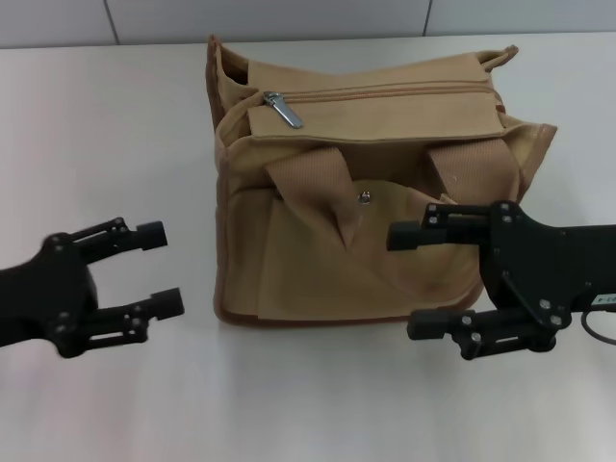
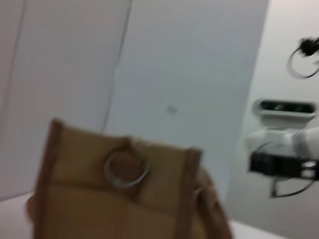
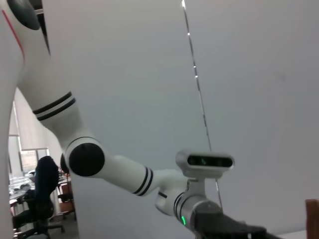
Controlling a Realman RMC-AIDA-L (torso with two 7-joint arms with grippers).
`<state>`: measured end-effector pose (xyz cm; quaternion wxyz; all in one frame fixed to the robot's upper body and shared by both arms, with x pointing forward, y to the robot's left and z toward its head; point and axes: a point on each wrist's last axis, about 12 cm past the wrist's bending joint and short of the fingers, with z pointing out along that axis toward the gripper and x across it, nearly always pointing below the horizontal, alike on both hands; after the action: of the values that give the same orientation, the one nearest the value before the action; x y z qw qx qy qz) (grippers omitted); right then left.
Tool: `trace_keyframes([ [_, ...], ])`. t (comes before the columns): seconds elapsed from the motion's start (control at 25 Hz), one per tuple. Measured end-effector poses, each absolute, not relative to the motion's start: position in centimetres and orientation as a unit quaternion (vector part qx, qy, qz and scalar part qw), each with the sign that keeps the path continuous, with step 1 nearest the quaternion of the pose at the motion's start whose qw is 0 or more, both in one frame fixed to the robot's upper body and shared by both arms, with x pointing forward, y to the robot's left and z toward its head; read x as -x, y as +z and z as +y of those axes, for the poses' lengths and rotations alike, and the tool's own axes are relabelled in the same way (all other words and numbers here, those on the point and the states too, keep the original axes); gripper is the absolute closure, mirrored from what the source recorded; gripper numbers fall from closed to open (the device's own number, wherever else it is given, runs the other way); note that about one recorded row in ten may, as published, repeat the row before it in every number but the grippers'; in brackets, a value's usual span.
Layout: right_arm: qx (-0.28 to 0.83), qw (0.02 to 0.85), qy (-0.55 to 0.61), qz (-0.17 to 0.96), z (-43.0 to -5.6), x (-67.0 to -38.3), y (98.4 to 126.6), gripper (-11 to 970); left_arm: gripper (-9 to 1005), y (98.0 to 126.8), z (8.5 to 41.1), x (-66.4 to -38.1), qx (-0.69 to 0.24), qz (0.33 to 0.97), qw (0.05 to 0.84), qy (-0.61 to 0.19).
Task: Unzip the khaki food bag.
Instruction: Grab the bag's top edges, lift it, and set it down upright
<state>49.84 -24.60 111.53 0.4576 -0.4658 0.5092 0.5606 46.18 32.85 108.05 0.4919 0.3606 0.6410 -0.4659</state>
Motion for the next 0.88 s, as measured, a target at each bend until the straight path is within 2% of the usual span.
trace_keyframes([
  [0.16,0.463,0.461,0.555,0.515,-24.6,-50.0,111.4,200,236,106.8,32.2,-46.4,-0.343,0.662,0.500,-0.441],
  [0.48,0.459,0.467,0.549,0.519,-24.7,-50.2,111.4,200,256,105.4,29.5,-46.8,-0.325,0.651,0.554,-0.404],
  [0.88,0.451,0.472,0.547,0.523,-25.0,-50.0,111.3,199,281,104.3,27.9,-47.4,-0.325,0.651,0.562,-0.395],
])
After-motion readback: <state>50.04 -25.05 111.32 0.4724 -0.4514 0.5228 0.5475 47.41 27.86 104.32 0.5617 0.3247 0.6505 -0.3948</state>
